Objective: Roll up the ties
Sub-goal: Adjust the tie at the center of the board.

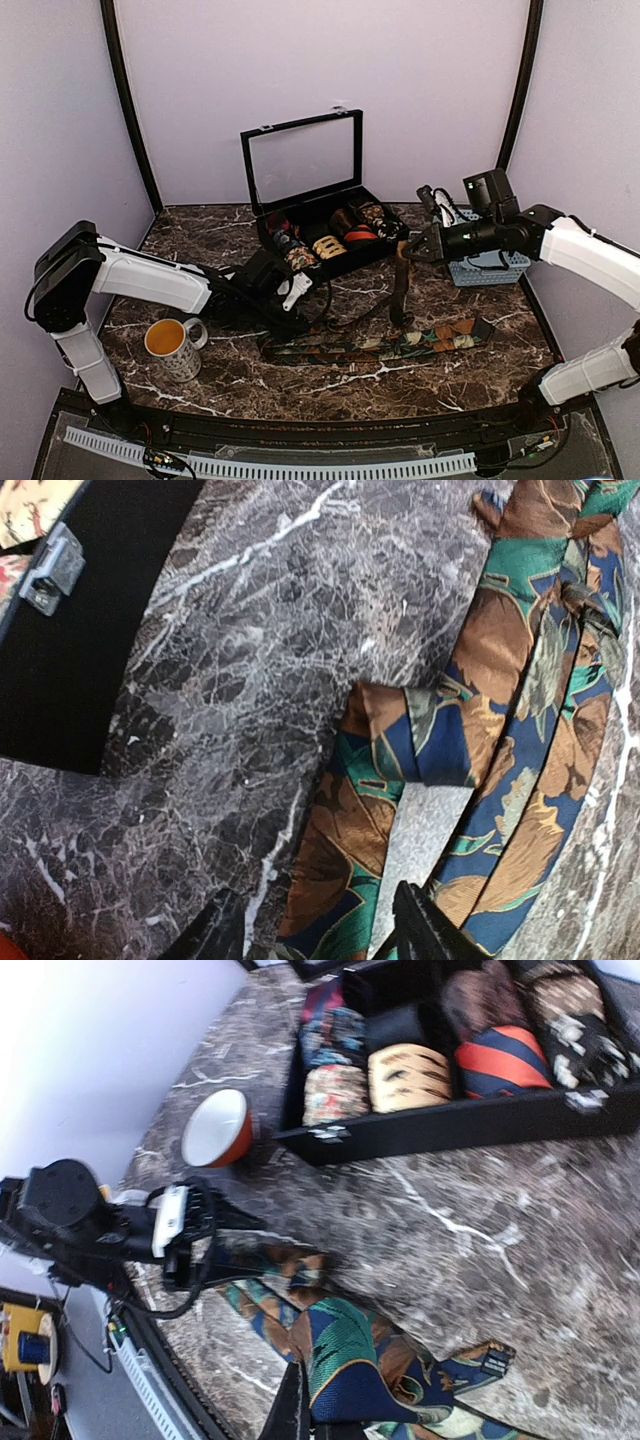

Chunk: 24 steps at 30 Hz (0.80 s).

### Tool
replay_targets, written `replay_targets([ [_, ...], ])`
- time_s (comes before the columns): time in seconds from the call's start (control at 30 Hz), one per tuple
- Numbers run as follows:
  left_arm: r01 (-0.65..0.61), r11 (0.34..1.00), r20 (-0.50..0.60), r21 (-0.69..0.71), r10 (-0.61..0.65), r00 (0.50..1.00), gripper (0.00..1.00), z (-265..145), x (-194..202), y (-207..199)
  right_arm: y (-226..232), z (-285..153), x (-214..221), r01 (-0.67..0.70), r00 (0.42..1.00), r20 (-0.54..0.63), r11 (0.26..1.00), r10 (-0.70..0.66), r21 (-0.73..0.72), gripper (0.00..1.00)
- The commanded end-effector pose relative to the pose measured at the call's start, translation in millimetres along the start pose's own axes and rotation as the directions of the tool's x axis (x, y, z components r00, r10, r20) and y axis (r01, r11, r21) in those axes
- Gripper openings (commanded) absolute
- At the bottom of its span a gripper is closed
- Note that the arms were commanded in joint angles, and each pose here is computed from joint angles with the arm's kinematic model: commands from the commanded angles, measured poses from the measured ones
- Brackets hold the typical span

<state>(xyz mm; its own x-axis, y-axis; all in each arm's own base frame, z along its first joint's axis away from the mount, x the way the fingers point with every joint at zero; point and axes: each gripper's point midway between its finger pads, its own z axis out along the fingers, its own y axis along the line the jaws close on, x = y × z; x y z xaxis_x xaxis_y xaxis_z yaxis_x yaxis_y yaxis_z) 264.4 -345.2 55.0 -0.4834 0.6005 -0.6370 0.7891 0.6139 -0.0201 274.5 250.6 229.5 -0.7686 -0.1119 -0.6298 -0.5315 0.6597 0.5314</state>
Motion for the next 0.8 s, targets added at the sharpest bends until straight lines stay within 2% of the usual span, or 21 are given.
replay_targets([
  [0.0,0.004,1.0,0.009,0.006,-0.004,1.0,0.5,3.6,-10.2,1.0,-53.5,1.9,11.1,-0.07,0.997,-0.011,0.985,0.073,0.159,0.05],
  [0.03,0.009,1.0,-0.003,0.004,-0.009,1.0,0.48,6.4,-7.2,1.5,-67.3,0.7,12.6,-0.084,0.996,-0.006,0.976,0.087,0.203,0.11],
  [0.13,0.025,1.0,-0.04,-0.006,-0.025,0.999,0.44,14.0,3.1,3.1,-96.0,1.3,19.7,-0.093,0.995,-0.013,0.951,0.101,0.296,0.37],
  [0.23,0.037,0.999,-0.068,-0.013,-0.038,0.997,0.38,16.9,11.0,4.2,-108.9,1.4,28.8,-0.081,0.994,-0.038,0.931,0.101,0.355,0.5],
  [0.33,0.047,0.999,-0.079,-0.02,-0.048,0.996,0.33,15.0,16.3,5.5,-94.6,1.6,31.2,-0.067,0.997,-0.013,0.95,0.075,0.305,0.55],
  [0.43,0.078,0.997,-0.08,-0.012,-0.079,0.994,0.25,12.6,20.8,8.4,-58.0,16.0,37.4,0.012,1.0,-0.022,0.98,-0.008,0.201,0.58],
  [0.57,0.157,0.987,-0.099,-0.021,-0.158,0.982,0.12,7.7,32.1,20.6,-22.8,40.7,51.5,0.058,0.997,-0.059,0.996,-0.054,0.068,0.57],
  [0.67,0.184,0.982,-0.069,-0.035,-0.186,0.98,0.03,-2.4,32.1,26.2,-3.3,62.0,63.3,0.081,0.993,-0.091,0.997,-0.08,0.003,0.57],
  [0.77,0.196,0.98,-0.034,-0.037,-0.197,0.98,0.0,-12.6,30.5,27.6,9.9,87.8,80.5,0.116,0.983,-0.138,0.993,-0.118,-0.027,0.55],
])
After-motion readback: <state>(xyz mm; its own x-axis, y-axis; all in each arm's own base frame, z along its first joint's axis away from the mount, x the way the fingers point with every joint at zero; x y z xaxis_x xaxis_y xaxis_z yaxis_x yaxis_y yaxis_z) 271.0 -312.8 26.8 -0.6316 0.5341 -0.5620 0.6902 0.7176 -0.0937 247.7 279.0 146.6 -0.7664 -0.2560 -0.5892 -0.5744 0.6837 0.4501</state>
